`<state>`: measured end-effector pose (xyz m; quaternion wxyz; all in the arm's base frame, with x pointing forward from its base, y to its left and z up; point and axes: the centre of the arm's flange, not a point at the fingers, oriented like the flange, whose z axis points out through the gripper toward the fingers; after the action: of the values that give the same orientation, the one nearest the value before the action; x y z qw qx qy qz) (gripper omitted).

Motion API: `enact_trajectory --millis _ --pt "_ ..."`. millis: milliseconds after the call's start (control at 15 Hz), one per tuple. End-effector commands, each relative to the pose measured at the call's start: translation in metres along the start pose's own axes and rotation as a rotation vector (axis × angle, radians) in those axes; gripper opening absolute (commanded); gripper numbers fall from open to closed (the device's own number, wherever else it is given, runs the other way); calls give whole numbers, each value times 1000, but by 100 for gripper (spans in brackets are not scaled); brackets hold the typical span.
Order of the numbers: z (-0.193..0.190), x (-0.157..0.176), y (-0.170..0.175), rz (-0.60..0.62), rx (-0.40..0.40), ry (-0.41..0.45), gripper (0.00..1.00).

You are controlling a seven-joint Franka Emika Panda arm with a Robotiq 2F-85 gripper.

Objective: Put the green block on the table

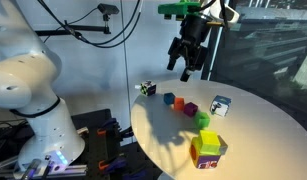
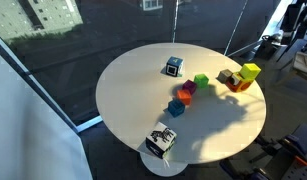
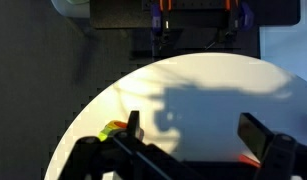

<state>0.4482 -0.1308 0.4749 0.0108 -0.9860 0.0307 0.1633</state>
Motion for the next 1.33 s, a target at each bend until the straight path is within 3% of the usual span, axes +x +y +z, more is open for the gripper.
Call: enact_trajectory --millis 0,867,1267 --pt "-12 -36 7 -25 -4 49 100" --pt "-37 -88 17 -46 47 269 100" --pt "-38 -82 16 -27 29 255 100"
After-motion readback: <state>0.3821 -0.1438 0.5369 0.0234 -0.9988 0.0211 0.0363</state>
